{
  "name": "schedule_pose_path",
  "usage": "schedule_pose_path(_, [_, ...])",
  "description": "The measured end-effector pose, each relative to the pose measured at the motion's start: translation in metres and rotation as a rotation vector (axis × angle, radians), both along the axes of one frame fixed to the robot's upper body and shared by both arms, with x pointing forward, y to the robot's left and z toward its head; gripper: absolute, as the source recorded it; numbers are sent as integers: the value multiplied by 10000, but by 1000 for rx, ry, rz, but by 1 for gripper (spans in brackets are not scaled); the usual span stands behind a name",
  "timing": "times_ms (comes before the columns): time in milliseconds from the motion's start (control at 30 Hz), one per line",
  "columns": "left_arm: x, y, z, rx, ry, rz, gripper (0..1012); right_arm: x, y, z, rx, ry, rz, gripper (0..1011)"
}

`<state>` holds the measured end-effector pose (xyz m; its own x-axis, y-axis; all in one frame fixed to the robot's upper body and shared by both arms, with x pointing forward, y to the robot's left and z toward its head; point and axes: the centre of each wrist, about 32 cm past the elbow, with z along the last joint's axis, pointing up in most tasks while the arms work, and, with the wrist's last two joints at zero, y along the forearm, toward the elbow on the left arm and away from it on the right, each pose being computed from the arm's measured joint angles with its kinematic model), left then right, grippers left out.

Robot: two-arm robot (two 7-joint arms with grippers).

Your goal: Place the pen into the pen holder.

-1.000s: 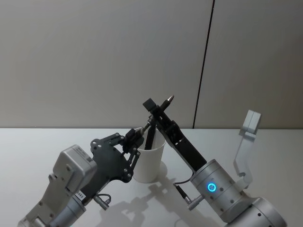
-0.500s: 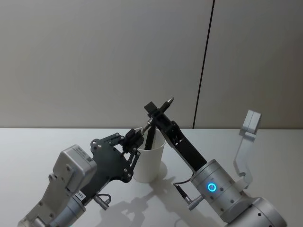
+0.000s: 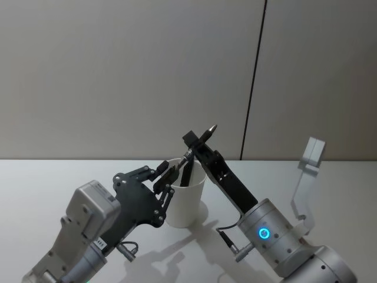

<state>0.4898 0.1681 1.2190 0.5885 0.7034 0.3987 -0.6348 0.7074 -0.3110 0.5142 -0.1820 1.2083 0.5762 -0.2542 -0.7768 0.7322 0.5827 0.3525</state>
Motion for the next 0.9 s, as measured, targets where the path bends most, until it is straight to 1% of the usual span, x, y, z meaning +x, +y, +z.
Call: schedule_pose_path(900, [0,0,0,0,0,0,192,0,1,0,0,-1,0,154])
